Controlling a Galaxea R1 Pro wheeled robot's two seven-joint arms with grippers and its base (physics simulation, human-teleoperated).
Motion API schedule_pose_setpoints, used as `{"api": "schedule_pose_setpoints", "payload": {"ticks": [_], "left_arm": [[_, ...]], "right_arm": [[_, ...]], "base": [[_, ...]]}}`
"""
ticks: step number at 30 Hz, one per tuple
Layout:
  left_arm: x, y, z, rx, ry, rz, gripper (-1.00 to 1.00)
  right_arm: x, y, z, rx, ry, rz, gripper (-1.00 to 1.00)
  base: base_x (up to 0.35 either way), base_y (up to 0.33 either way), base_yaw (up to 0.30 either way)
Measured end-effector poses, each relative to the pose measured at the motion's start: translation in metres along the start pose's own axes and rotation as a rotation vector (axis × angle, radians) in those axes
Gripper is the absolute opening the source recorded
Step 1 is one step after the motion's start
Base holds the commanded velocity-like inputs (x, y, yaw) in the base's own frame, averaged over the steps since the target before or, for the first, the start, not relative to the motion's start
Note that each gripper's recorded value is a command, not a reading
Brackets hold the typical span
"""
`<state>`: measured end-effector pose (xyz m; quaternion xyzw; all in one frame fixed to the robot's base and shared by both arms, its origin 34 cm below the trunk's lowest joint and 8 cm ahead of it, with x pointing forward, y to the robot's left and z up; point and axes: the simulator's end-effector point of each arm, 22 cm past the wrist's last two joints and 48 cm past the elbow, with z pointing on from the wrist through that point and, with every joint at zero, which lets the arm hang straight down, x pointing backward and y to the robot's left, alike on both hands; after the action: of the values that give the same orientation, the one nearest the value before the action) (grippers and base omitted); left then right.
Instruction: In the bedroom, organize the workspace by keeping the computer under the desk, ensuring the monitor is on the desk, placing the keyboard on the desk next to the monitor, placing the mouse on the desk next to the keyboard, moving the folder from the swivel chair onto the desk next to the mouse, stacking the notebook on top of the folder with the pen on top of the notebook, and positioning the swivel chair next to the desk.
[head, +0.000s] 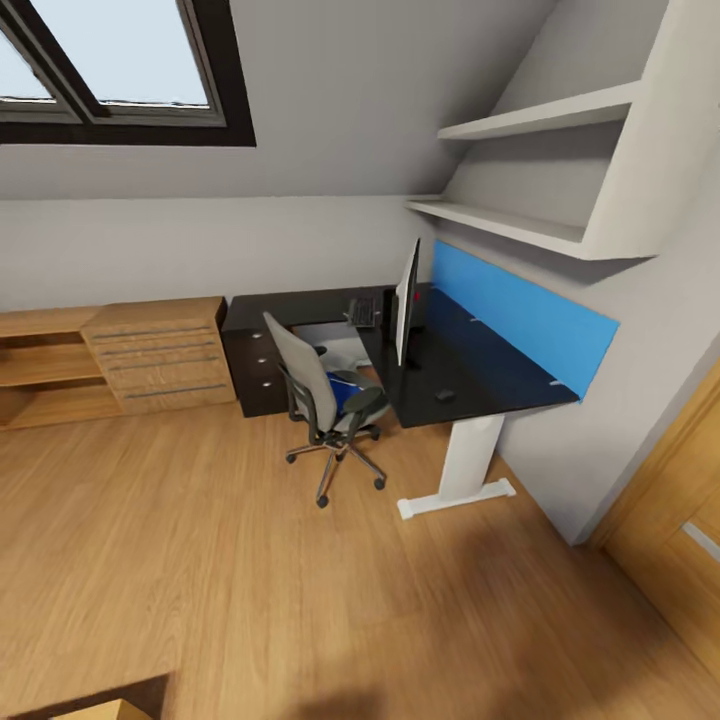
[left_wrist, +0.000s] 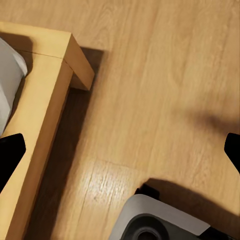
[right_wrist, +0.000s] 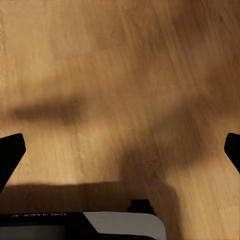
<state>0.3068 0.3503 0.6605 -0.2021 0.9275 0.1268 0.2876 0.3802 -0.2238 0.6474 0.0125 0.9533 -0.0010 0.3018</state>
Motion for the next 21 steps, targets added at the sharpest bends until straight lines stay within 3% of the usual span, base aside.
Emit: {"api": "schedule_pose_setpoints", "payload": {"ticks": [10,21], "left_arm": [[-0.007,-0.006,-0.001,0.009,-0.024,-0.013,1.0],[-0.012,-0.009,-0.002,0.015,-0.038,-0.02,1.0]], "right_arm": [[-0.007,0.0,0.0,0.0,-0.016,0.001,1.0],[-0.015,0.0,-0.001,-0.001,-0.035,0.0,1.0]], "base": [[0.04,0.02,0.013],[0.282,0.052,0.001]]}}
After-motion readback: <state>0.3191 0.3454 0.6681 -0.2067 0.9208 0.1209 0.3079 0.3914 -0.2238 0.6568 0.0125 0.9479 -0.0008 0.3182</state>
